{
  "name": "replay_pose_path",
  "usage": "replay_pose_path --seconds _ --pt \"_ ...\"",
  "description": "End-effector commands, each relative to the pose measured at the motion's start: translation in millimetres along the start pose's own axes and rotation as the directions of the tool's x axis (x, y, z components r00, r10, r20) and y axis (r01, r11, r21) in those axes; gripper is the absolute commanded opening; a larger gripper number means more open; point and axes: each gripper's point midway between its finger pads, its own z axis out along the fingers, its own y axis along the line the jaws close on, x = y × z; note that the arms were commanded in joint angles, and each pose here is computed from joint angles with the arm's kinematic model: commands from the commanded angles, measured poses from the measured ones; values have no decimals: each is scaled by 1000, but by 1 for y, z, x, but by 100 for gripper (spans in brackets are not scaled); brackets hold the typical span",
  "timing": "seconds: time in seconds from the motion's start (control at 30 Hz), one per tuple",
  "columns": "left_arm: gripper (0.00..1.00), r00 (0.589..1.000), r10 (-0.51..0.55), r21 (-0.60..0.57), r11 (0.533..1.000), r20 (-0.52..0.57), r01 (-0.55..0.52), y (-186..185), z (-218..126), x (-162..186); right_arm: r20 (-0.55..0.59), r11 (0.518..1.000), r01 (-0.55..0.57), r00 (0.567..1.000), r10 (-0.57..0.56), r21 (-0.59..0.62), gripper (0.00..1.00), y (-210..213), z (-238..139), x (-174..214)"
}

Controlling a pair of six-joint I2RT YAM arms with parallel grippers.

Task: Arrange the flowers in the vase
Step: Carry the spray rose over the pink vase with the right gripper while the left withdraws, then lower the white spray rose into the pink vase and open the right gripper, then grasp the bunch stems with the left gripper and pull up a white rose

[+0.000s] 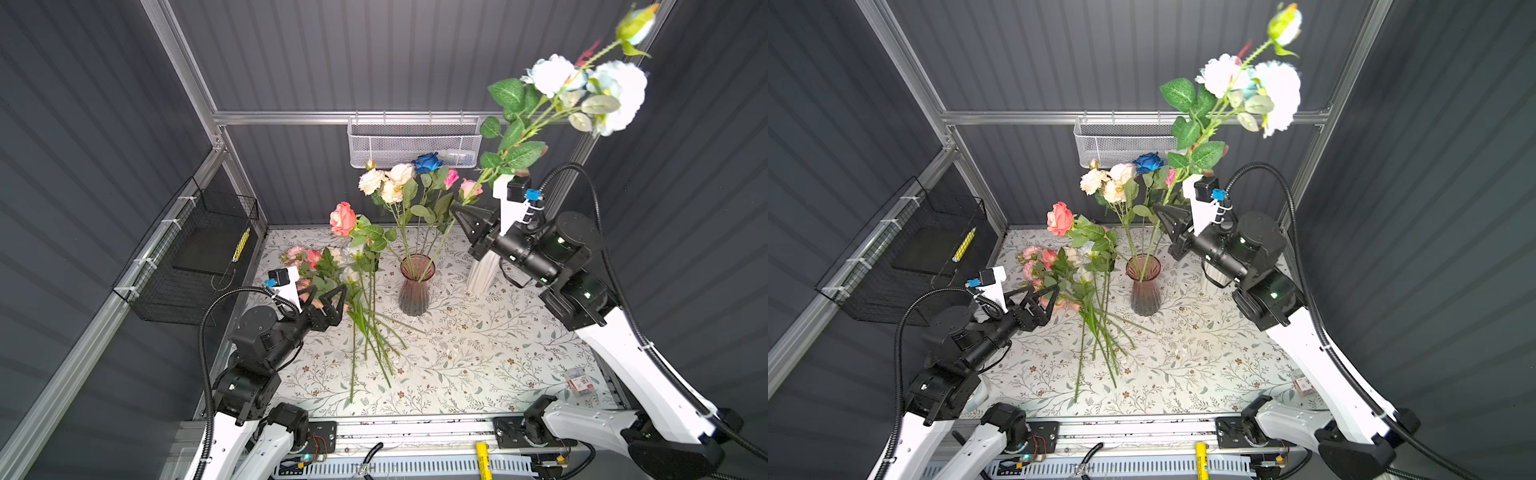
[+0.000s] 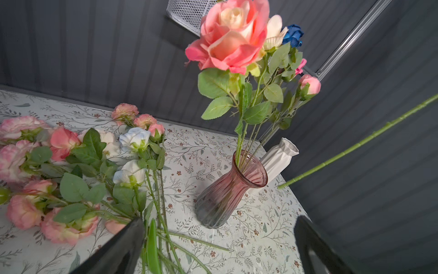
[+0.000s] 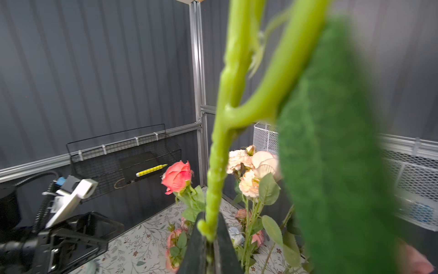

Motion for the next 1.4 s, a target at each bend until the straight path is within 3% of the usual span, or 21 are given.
replay_pose_path --seconds 0.0,0.2,0.43,0.53,0.67,0.8,0.9,1.13,1.37 --pt "100 1000 -26 -22 999 9 27 5 -2 2 51 995 75 996 -79 71 0 -19 18 -12" --pt "100 999 -33 -30 999 -2 33 7 -1 6 -33 991 87 996 -84 99 0 -38 55 36" --pt "100 998 -50 -39 998 -32 49 14 6 18 -163 992 2 986 18 124 0 -48 64 119" --pt "100 997 -59 -49 997 -50 56 17 11 24 -191 989 -54 978 80 136 10 -47 58 143" --pt "100 993 -74 -67 995 -87 68 22 17 33 -230 980 -124 960 159 158 34 -46 49 166" --pt "100 990 -80 -69 995 -117 72 25 21 41 -240 971 -187 946 220 151 59 -39 38 170" --pt "100 988 -85 -75 994 -129 76 27 22 45 -231 963 -226 939 255 147 66 -34 26 165" --pt "98 968 -102 -98 992 -231 81 35 35 68 -204 936 -331 915 349 116 72 -15 -12 160" --pt "73 879 -194 -231 968 -435 99 73 63 137 -178 926 -372 909 377 61 71 4 -49 148"
